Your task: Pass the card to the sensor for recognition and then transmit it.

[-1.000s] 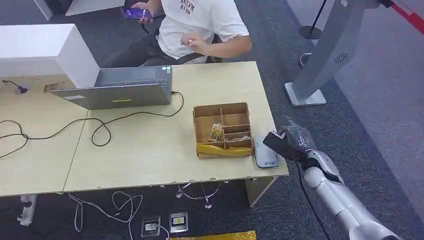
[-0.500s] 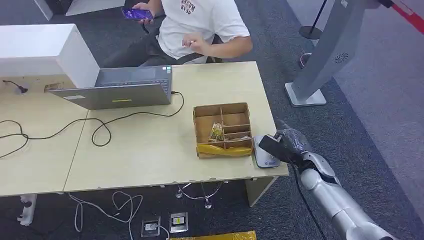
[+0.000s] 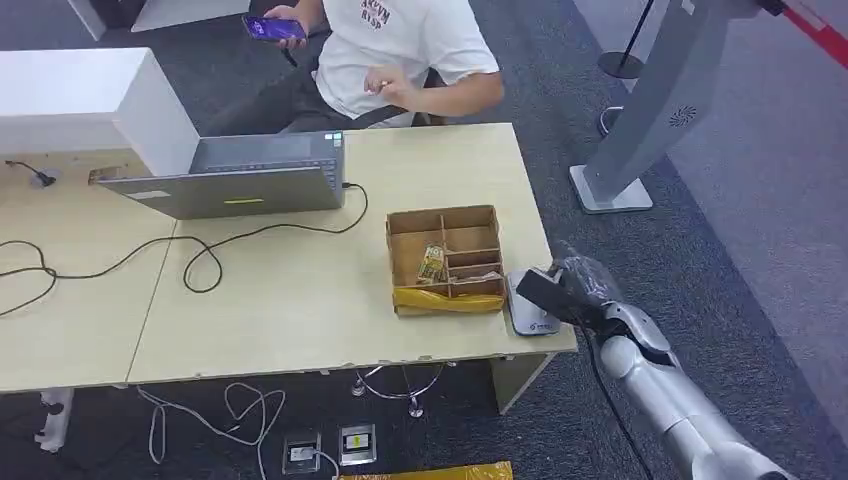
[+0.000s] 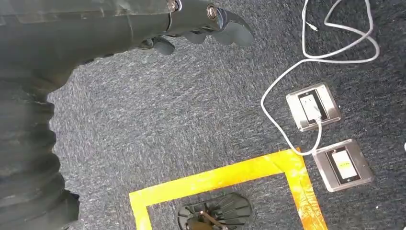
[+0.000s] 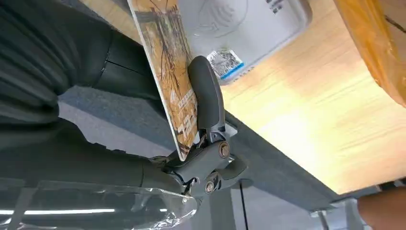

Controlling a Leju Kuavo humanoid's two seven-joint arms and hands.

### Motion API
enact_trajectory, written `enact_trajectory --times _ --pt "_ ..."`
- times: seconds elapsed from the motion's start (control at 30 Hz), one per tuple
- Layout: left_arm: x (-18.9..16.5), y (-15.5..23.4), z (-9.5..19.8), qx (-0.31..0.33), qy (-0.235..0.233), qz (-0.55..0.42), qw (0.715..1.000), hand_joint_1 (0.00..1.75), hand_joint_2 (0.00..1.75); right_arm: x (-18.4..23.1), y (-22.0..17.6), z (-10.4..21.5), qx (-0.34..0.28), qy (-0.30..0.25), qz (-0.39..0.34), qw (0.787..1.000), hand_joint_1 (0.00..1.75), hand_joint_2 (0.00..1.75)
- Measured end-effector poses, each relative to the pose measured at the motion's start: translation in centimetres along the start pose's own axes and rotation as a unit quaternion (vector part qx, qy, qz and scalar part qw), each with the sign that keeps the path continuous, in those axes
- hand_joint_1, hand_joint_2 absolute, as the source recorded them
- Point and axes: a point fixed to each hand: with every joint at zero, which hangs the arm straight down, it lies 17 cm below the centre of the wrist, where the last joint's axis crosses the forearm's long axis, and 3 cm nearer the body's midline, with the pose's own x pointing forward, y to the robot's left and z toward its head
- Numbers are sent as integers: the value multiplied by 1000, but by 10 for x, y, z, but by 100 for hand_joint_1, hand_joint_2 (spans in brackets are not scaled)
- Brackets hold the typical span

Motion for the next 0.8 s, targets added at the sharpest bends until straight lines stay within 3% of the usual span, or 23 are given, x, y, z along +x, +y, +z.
enact_trajectory --times 0.2,0.47,0.6,0.8 --pt "6 1 -1 0 -6 -5 1000 0 175 24 -62 -22 -50 -36 22 998 175 175" --pt "21 2 -5 -3 -23 -21 1000 0 175 60 -207 -42 -156 -80 60 983 175 175" --pt "33 4 -7 -1 -33 -24 999 0 175 89 -301 -42 -220 -105 82 966 175 175" --pt "37 2 -8 -5 -38 -28 999 0 175 123 -344 -44 -241 -140 118 953 175 175"
